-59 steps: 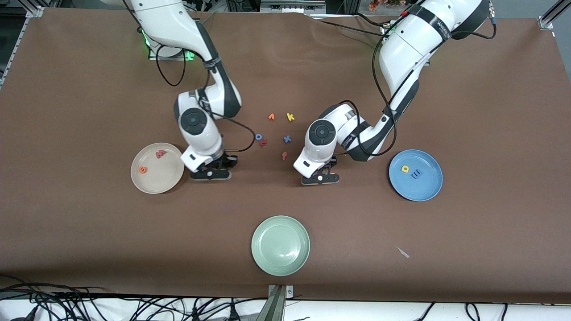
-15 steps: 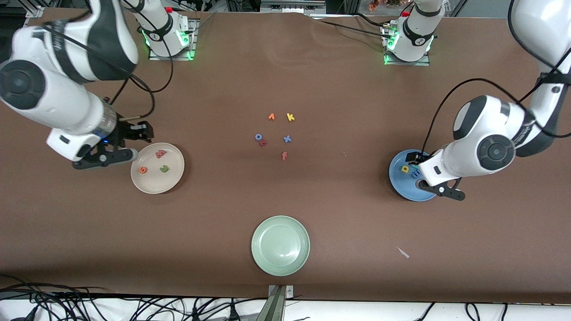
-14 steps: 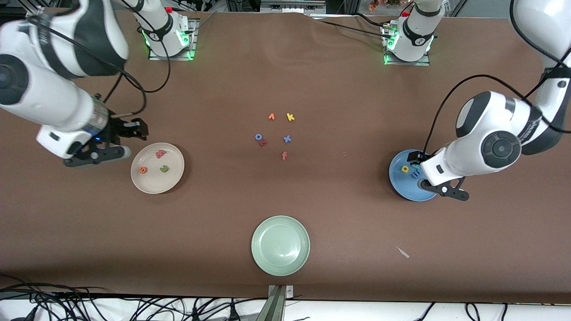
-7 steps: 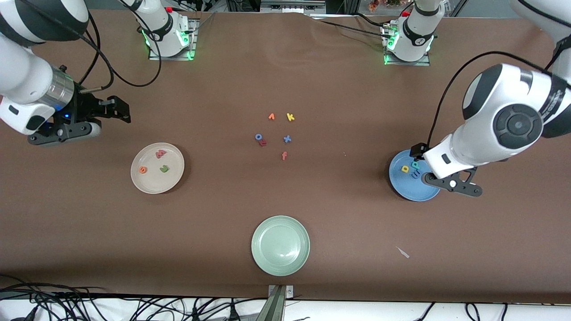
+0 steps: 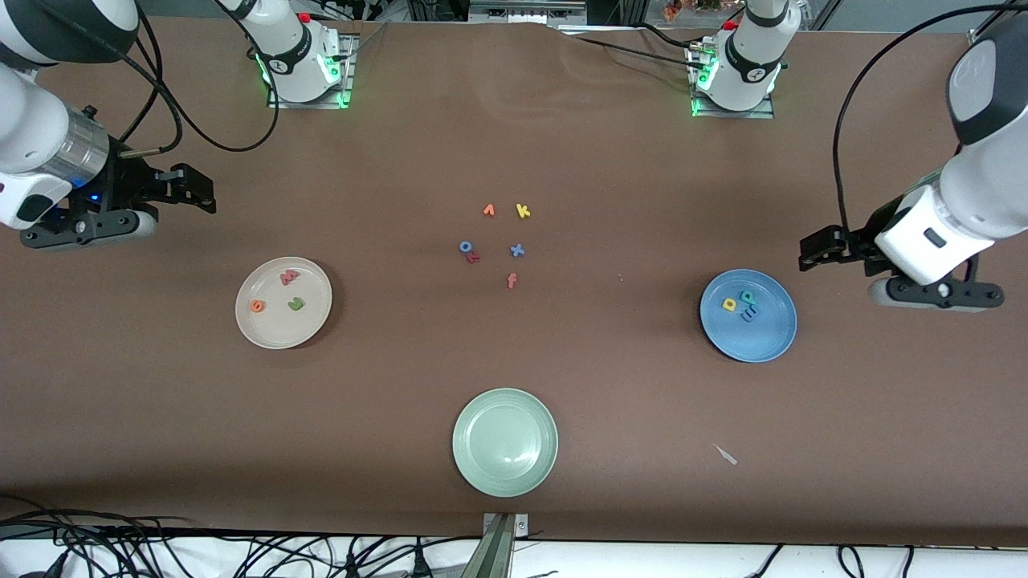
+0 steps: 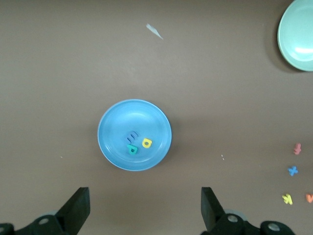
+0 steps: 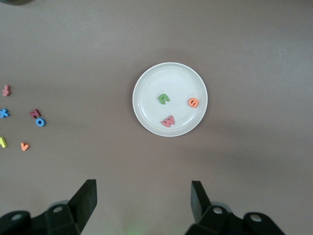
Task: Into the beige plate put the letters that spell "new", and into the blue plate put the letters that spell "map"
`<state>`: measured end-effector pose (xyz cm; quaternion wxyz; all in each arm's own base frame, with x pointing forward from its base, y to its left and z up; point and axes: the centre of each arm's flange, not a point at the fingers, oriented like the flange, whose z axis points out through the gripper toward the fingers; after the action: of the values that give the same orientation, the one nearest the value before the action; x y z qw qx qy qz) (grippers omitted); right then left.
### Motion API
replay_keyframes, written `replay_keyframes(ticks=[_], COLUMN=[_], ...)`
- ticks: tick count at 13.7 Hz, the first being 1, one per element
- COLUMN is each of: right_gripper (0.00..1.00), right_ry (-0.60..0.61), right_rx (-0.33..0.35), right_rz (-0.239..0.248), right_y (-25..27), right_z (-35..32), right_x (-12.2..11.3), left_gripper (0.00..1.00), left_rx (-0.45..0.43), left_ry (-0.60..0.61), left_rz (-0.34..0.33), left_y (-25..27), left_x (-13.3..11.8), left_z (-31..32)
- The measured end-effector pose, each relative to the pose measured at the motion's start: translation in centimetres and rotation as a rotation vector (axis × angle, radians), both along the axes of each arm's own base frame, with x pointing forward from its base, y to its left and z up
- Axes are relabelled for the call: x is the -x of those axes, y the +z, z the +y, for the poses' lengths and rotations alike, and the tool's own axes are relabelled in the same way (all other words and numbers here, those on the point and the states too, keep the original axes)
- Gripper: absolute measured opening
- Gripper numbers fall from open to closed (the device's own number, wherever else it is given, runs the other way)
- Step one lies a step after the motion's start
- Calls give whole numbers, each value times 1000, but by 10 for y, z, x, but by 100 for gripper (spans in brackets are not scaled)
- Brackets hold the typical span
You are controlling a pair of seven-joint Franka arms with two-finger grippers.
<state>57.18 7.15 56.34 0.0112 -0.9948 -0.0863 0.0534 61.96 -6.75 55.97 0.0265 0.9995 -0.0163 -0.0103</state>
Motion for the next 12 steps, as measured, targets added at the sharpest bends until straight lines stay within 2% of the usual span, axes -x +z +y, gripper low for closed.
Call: replay_keyframes(ticks=[2, 5, 6, 7, 12], right_gripper=[87, 95, 95, 99, 100], right_ry=[6, 6, 6, 5, -1], right_rx=[11, 14, 13, 13, 9], right_rz=[-4, -10, -12, -19, -50], right_y=[0, 1, 2, 3, 15], right_z=[1, 1, 1, 1, 1], right_x=[0, -1, -1, -2, -3], left_gripper=[100, 100, 100, 100, 100], left_rx=[-17, -27, -28, -30, -33], left_ry=[-6, -6, -4, 1, 6], left_rz=[-38, -47, -46, -44, -16], left_y=[1, 2, 2, 2, -3], left_x=[15, 32, 34, 34, 37], left_z=[-3, -2, 0, 2, 6])
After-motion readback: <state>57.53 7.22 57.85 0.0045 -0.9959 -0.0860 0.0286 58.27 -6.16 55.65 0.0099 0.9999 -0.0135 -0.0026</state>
